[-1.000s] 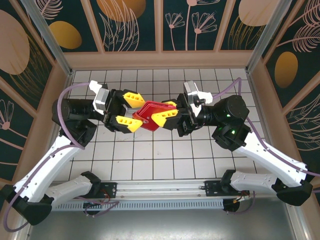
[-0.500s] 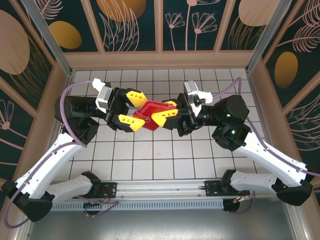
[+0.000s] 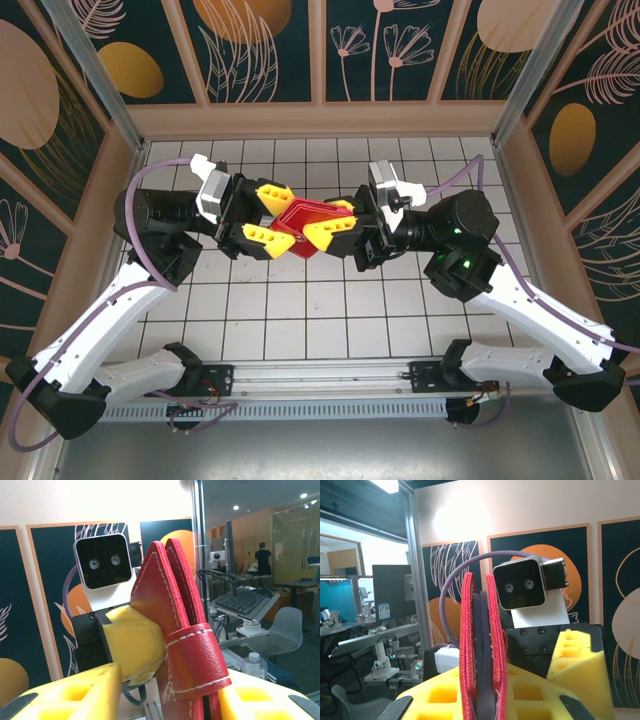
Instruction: Take the credit cards out of the card holder
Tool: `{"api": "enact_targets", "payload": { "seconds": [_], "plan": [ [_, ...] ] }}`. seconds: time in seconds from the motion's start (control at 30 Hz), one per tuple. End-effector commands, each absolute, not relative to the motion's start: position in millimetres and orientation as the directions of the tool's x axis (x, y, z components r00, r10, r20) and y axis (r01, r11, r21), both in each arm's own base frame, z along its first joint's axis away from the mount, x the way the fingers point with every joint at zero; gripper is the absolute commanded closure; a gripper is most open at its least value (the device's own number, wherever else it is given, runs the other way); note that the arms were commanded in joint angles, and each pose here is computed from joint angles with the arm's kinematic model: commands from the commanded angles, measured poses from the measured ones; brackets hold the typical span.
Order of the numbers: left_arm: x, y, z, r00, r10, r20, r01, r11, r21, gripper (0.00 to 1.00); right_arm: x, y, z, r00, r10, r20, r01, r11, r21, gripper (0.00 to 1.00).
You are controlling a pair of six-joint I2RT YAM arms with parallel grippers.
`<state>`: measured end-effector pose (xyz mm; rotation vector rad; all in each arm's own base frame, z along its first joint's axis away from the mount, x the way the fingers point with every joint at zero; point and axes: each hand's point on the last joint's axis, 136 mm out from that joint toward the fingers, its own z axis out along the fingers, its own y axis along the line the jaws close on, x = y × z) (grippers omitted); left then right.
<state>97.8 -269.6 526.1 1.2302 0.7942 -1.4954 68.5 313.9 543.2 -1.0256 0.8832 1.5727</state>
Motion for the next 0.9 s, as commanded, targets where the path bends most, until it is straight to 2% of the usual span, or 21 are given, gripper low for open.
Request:
{"api": "enact_targets", "payload": {
  "seconds": [0.0, 0.13, 0.23, 0.47, 0.77, 0.83, 0.87],
  "plan": [
    [95.4, -263.1, 544.5, 0.048, -0.35, -0.935, 0.961, -0.24, 0.139, 0.55, 59.6, 309.1, 548.9, -0.097, 0.365, -0.926, -0.972, -0.237, 0.008, 1.0],
    [93.6, -261.2, 544.0, 0.048, -0.353, -0.934, 0.962, -0.237, 0.139, 0.58, 59.0, 307.8, 549.4, -0.094, 0.366, -0.926, -0.972, -0.234, 0.006, 1.0],
    [89.9, -258.6, 543.9, 0.055, -0.359, -0.932, 0.959, -0.24, 0.149, 0.54, 59.4, 307.7, 548.5, -0.093, 0.364, -0.927, -0.973, -0.23, 0.008, 1.0],
    [87.9, -256.2, 544.7, 0.058, -0.366, -0.929, 0.961, -0.231, 0.151, 0.55, 57.7, 306.5, 549.0, -0.092, 0.365, -0.926, -0.972, -0.235, 0.004, 1.0],
    [91.3, -258.5, 542.6, 0.055, -0.355, -0.933, 0.964, -0.225, 0.142, 0.68, 56.2, 305.4, 549.9, -0.091, 0.369, -0.925, -0.971, -0.238, 0.0, 1.0],
    [91.2, -259.7, 540.6, 0.048, -0.346, -0.937, 0.963, -0.235, 0.136, 0.65, 57.0, 305.6, 549.5, -0.09, 0.368, -0.926, -0.972, -0.234, 0.002, 1.0],
    [90.8, -260.0, 539.7, 0.042, -0.341, -0.939, 0.961, -0.243, 0.131, 0.6, 58.0, 305.9, 549.0, -0.089, 0.368, -0.926, -0.973, -0.229, 0.002, 1.0]
  ]
}}
